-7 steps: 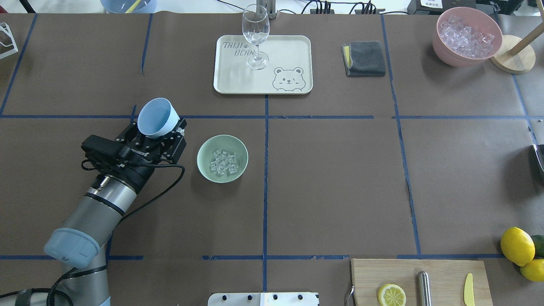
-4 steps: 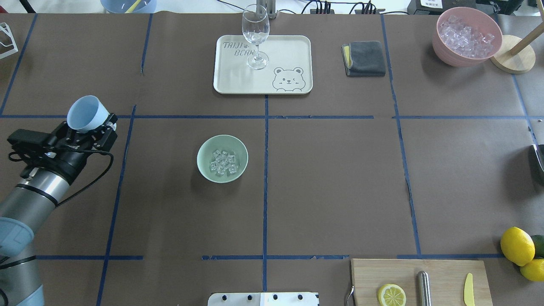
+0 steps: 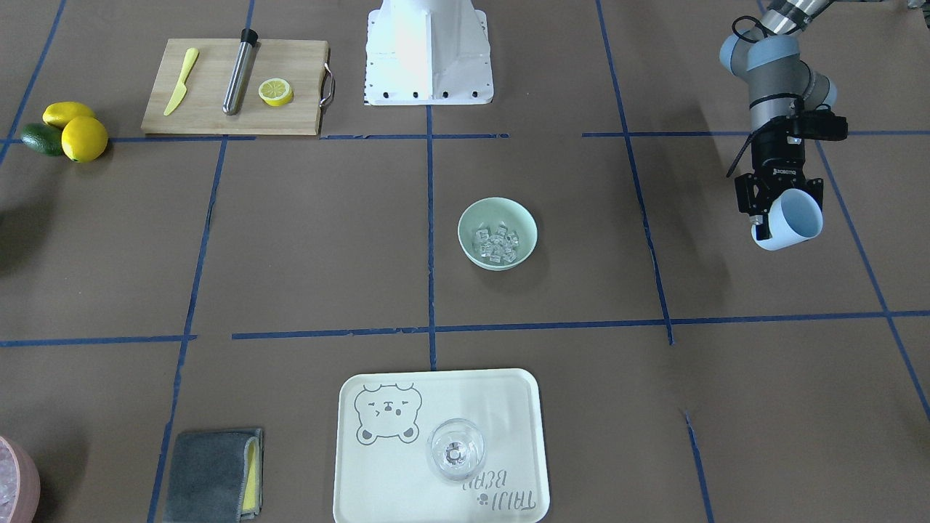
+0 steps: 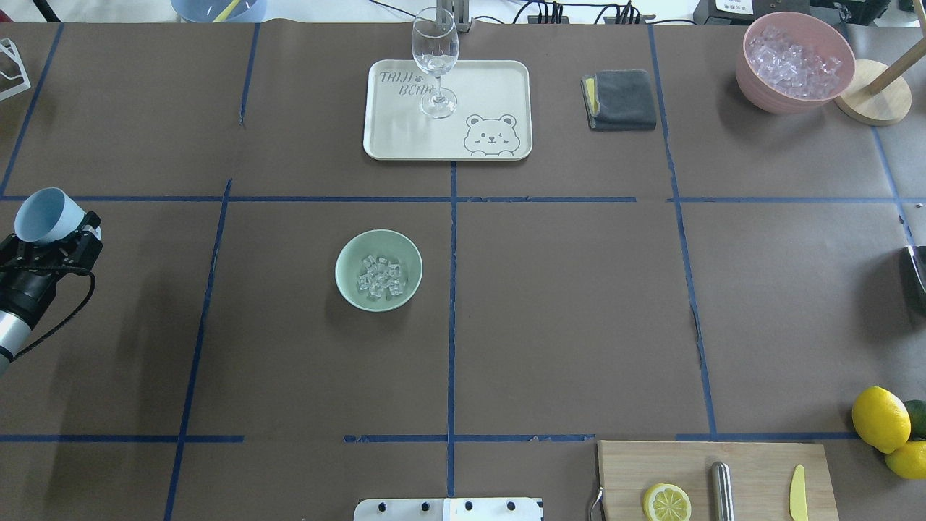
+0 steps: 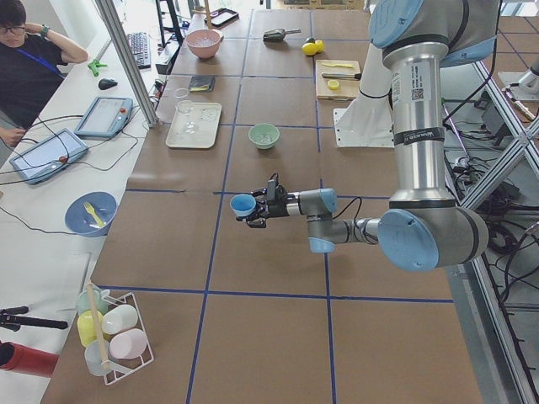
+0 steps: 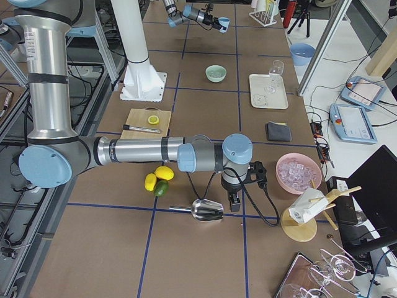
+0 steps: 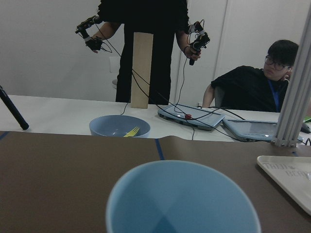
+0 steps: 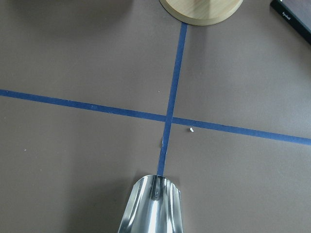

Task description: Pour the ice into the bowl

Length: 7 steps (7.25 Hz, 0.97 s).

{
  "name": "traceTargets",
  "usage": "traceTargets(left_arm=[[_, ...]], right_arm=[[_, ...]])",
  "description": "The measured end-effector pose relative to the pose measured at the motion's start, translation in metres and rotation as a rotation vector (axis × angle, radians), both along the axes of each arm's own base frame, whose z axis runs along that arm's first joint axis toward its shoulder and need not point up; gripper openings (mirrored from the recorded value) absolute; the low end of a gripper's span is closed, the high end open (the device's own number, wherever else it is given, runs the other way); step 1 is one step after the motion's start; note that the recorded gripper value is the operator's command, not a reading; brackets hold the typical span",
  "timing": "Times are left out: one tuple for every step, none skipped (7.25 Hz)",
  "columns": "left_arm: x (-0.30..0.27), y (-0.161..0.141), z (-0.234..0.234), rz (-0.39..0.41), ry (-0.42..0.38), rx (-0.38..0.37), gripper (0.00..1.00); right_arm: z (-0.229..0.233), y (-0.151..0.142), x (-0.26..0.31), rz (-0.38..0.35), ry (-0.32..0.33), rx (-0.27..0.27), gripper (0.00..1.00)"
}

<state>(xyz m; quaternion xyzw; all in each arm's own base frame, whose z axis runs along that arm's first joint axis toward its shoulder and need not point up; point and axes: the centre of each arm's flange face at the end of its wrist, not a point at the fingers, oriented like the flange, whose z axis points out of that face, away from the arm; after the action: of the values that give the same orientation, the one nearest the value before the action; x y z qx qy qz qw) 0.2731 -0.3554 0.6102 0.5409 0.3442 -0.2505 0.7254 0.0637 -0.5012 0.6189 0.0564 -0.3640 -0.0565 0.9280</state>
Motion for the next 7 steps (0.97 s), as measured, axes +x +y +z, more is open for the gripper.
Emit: traceTargets(left_arm=[[-0.004, 0.001, 0.014, -0.034, -0.015, 0.002, 0.0], [-0.006, 0.001, 0.025, -0.062, -0.037, 0.003, 0.0], [-0.006, 0.002, 0.032, -0.072, -0.055, -0.001, 0.0], [-0.002, 0.004, 0.039, -0.067, -0.069, -0.005, 0.0], [0.006, 0.007, 0.044, -0.054, -0.079, -0.007, 0.05], [0.015, 0.01, 0.047, -0.037, -0.085, -0.009, 0.1], [0.025, 0.013, 0.048, -0.022, -0.086, -0.008, 0.17]], right_arm=[[0.0, 0.0, 0.0, 0.0, 0.0, 0.001, 1.0], [0.0, 0.0, 0.0, -0.001, 0.0, 0.002, 1.0], [-0.001, -0.001, 0.0, -0.001, 0.0, 0.003, 1.0], [-0.001, -0.001, 0.0, -0.001, 0.0, 0.003, 1.0], [-0.001, -0.001, 0.0, -0.001, 0.0, 0.002, 1.0], [0.0, 0.0, 0.0, -0.001, 0.001, 0.002, 1.0], [0.0, 0.0, 0.0, -0.001, 0.001, 0.002, 1.0]])
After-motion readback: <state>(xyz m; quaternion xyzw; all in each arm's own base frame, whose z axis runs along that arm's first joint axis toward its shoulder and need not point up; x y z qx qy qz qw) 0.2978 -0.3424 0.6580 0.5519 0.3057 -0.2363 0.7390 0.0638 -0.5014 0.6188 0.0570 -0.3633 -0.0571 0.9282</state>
